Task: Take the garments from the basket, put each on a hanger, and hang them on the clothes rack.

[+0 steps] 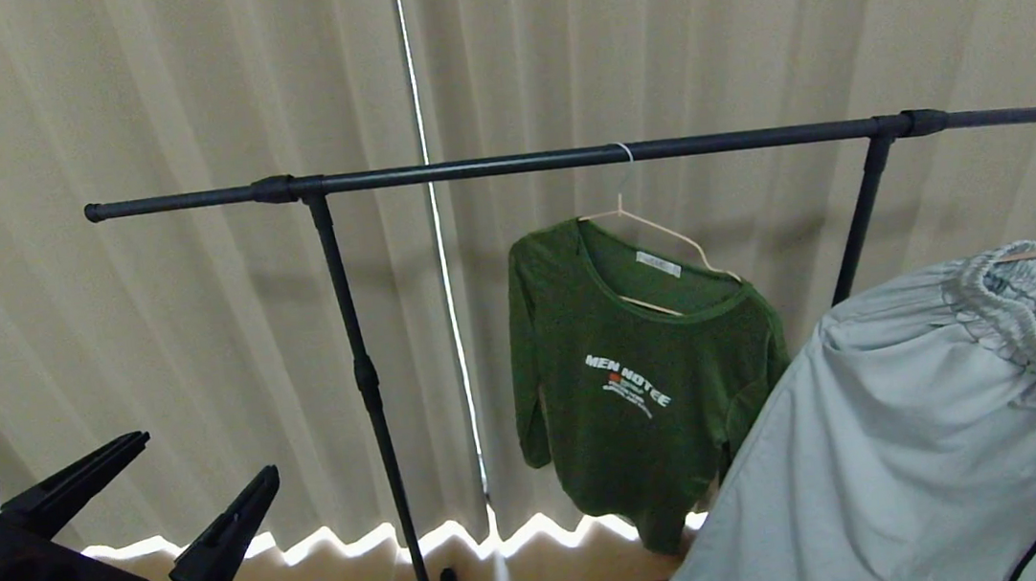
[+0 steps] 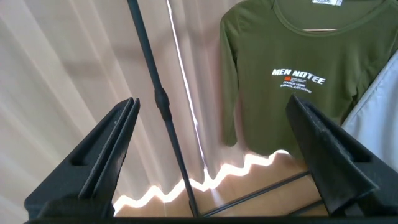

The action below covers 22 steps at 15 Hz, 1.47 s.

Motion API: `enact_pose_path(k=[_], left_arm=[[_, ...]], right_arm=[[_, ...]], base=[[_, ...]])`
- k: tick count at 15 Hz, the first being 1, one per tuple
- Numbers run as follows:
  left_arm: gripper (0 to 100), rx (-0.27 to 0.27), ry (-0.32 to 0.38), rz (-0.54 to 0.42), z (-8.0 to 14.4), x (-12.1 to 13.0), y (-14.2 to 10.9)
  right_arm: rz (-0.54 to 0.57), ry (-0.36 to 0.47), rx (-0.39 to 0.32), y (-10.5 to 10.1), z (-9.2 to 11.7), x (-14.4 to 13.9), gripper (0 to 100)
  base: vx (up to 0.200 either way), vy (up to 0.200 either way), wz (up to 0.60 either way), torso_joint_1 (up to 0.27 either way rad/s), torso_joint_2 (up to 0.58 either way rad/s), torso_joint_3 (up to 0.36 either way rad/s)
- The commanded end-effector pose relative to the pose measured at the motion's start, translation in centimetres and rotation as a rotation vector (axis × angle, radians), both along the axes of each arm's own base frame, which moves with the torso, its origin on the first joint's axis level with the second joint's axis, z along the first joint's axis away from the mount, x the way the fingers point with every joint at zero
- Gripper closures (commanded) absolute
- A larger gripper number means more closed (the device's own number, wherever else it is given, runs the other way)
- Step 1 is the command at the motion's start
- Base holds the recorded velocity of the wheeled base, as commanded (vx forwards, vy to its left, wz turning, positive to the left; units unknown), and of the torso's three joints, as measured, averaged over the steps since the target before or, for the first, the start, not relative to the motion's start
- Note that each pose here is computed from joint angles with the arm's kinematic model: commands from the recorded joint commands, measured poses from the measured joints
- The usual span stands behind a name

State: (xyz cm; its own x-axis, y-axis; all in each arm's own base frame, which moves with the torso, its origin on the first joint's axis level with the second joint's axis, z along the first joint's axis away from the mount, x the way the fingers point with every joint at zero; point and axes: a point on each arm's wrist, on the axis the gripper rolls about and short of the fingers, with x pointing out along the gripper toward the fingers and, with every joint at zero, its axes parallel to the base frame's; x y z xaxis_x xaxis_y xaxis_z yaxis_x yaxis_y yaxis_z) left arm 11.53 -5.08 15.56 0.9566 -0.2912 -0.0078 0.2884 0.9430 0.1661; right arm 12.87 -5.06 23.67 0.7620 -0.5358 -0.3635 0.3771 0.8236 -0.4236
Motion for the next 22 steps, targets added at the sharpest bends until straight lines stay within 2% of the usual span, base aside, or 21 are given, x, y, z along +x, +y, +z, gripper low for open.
enact_pose_path(k=[1, 4, 7, 12, 16, 22], left_arm=[[0, 0.002, 0.004, -0.002, -0.1, -0.1, 0.0], [0, 0.003, 0.007, -0.007, -0.2, -0.1, 0.0], [0, 0.002, 0.006, -0.063, -0.3, -0.4, 0.0], [0, -0.002, 0.004, -0.06, -0.2, -0.3, 0.0], [0, -0.003, 0.006, -0.056, -0.1, -0.2, 0.0], [0, 0.001, 0.008, -0.019, -0.2, 0.0, 0.4]], right_arm=[[0.001, 0.004, 0.001, 0.0, -0.1, 0.1, 100], [0.002, 0.001, 0.002, 0.0, 0.0, 0.1, 100], [0.004, 0.0, 0.002, 0.0, 0.0, 0.1, 100], [0.027, -0.002, 0.008, 0.2, -0.1, 0.0, 100], [0.113, -0.003, 0.025, 1.2, -0.4, 0.3, 100], [0.168, -0.02, 0.051, 2.2, -0.4, 0.5, 100]], base=[[0.0, -0.2, 0.0, -0.007, -0.01, 0.007], [0.0, -0.2, 0.0, 0.01, 0.01, -0.001], [0.0, 0.0, 0.0, 0.0, 0.0, 0.0], [0.0, 0.0, 0.0, 0.0, 0.0, 0.0], [0.0, 0.0, 0.0, 0.0, 0.0, 0.0], [0.2, 0.0, 0.0, -0.002, 0.0, 0.002]])
